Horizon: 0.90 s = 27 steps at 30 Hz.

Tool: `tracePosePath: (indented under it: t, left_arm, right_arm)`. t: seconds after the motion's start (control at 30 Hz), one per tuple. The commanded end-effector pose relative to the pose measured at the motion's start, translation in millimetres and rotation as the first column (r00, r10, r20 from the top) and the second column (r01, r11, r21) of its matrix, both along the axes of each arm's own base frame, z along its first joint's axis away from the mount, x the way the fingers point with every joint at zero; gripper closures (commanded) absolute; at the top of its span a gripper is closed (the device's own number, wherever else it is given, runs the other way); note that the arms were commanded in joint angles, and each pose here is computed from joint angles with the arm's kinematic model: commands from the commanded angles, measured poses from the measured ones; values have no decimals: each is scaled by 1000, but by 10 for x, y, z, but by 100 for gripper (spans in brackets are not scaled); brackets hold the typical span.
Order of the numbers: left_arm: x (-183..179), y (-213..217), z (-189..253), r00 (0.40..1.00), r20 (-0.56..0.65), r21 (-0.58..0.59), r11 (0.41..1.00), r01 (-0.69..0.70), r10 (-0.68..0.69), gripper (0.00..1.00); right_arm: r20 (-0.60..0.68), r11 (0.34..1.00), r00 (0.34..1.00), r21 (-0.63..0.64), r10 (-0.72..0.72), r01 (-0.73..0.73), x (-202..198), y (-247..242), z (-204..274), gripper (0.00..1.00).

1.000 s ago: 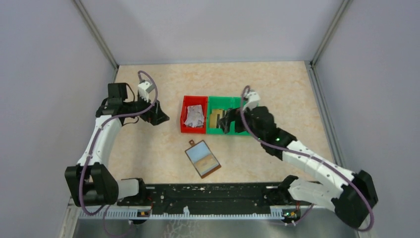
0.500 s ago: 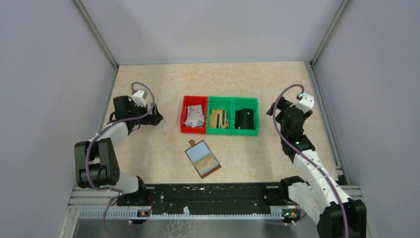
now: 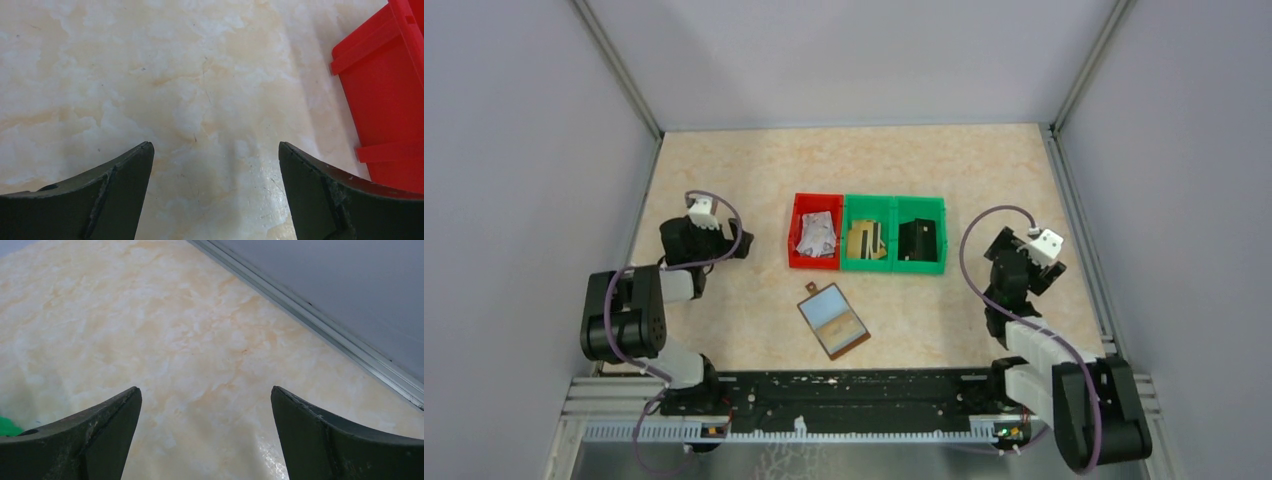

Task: Take the credit cards out of the card holder
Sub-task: Reset both arms

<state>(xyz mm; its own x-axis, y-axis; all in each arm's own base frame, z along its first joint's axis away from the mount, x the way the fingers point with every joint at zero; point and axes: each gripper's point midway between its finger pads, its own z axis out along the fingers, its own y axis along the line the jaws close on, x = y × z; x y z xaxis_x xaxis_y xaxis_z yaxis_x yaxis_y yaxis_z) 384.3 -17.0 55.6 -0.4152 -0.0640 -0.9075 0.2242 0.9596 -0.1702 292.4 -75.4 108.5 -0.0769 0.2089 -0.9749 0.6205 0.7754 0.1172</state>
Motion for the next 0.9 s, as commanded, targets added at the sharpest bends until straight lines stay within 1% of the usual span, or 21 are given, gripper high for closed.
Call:
tracePosePath:
  t: [0.0,0.13,0.2,0.3,0.33,0.4,0.43,0.47,0.5,0.57,0.6,0.63,0.7,0.77,0.87]
  left_arm:
    - [181,30,309,980,196,8,1000,-8,6,1]
    - [157,29,309,980,198,9,1000,-11,9,1]
    - [91,29,351,972,234,15,1000,-17,13,1]
    - [-35,30,412,956,294,25,999,-31,22,1]
    - [-63,33,490,940,339,30,999,-41,28,1]
    - [-214,12,417,932,360,36,997,-67,49,1]
    - [-247,7,435,916,398,45,996,-80,56,1]
    - [-241,16,506,894,445,41,995,-91,64,1]
    - [-207,38,508,894,442,37,994,-103,76,1]
    - [-103,53,377,936,340,40,993,-111,91,1]
    - [-65,34,327,946,311,54,992,-114,92,1]
    - [-21,9,321,947,313,76,992,-103,75,1]
    - [20,-40,306,949,309,103,991,-91,55,1]
    - [10,-52,284,954,294,101,991,-88,55,1]
    - [-9,-58,312,949,310,103,991,-85,50,1]
  right_arm:
    - [125,999,992,-37,-20,25,92,-85,166,1]
    - [151,998,988,-64,33,-24,191,-22,162,1]
    - [172,995,983,-78,71,-59,271,29,197,1]
    - [144,982,976,-112,166,-151,385,159,114,2]
    - [159,968,961,-152,225,-202,418,230,161,1]
    - [112,900,905,-208,411,-384,496,521,95,1]
    - [132,869,876,-259,464,-421,496,599,145,1]
    - [147,871,880,-284,452,-400,450,586,164,1]
    - [133,889,899,-267,417,-373,419,548,119,1]
    - [85,916,928,-219,362,-337,494,463,19,1]
    - [72,927,937,-187,343,-325,581,433,-15,1]
    - [57,930,939,-166,340,-327,647,413,-38,1]
    - [72,931,934,-132,351,-339,647,369,-51,1]
    - [79,930,932,-136,353,-341,647,368,-39,1]
    - [84,930,932,-139,353,-340,635,366,-33,1]
